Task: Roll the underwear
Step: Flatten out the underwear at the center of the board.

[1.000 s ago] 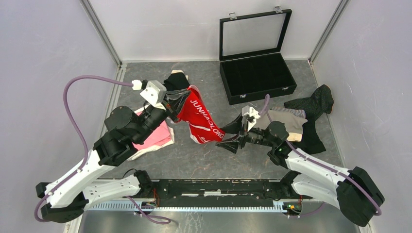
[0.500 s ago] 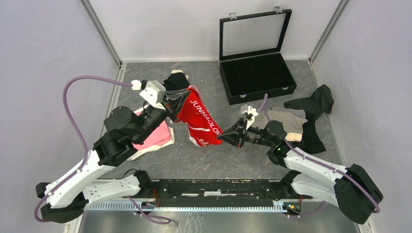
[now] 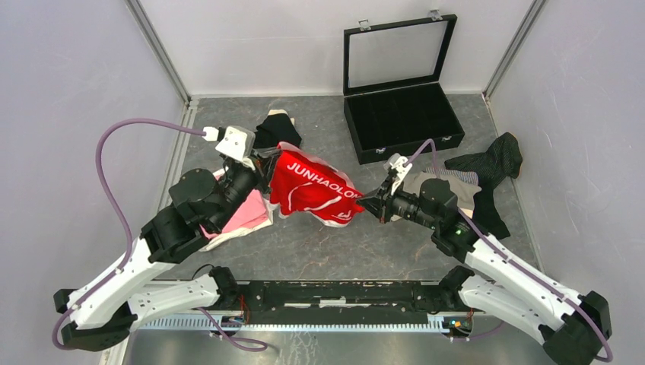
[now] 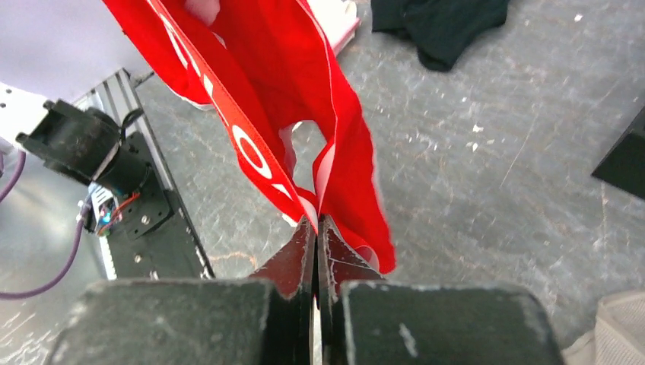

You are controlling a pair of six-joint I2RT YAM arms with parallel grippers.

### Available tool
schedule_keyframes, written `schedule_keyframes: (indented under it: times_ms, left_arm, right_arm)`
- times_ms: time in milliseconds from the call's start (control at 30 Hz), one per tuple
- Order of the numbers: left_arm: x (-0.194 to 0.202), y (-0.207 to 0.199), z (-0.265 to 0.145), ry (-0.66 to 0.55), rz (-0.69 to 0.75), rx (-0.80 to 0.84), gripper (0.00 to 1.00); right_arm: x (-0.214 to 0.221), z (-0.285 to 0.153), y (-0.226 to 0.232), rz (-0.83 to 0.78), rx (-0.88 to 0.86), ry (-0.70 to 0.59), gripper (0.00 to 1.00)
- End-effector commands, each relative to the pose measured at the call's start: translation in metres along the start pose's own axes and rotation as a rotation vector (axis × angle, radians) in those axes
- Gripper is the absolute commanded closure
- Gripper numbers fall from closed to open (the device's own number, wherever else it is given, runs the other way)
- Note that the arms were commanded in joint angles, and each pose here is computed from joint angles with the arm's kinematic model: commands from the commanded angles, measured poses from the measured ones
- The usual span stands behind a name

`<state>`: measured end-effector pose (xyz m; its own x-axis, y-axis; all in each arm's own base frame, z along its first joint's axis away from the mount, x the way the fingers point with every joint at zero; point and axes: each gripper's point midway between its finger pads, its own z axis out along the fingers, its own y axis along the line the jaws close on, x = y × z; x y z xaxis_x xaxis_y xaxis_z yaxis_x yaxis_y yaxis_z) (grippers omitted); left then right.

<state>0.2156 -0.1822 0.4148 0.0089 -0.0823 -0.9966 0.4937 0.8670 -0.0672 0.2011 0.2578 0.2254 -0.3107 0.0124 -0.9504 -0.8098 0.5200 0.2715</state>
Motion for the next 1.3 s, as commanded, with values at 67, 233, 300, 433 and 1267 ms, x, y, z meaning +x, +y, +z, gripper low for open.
schedule_keyframes:
  times_ms: [67, 233, 300, 433, 1267]
  left_arm:
    - [0.037, 0.021, -0.026, 0.156, -0.114, -0.103, 0.98]
    - [0.053, 0.018, -0.037, 0.209, -0.143, -0.079, 0.98]
    - [0.07, 0.015, -0.027, 0.23, -0.14, -0.095, 0.98]
    - [0.133, 0.012, 0.02, 0.292, -0.086, -0.202, 0.98]
    - [0.266, 0.073, 0.115, 0.451, -0.153, -0.39, 0.06]
  right_arm:
    - [0.041, -0.016, 0.041, 0.038, -0.071, 0.241, 1.0]
    - [0.038, -0.02, 0.083, 0.008, -0.145, 0.298, 1.0]
    - [0.049, -0.021, 0.055, -0.007, 0.008, 0.332, 1.0]
    - [0.094, -0.023, -0.017, -0.077, 0.331, 0.458, 1.0]
    - [0.139, -0.042, -0.109, 0.301, 0.601, 0.255, 0.15]
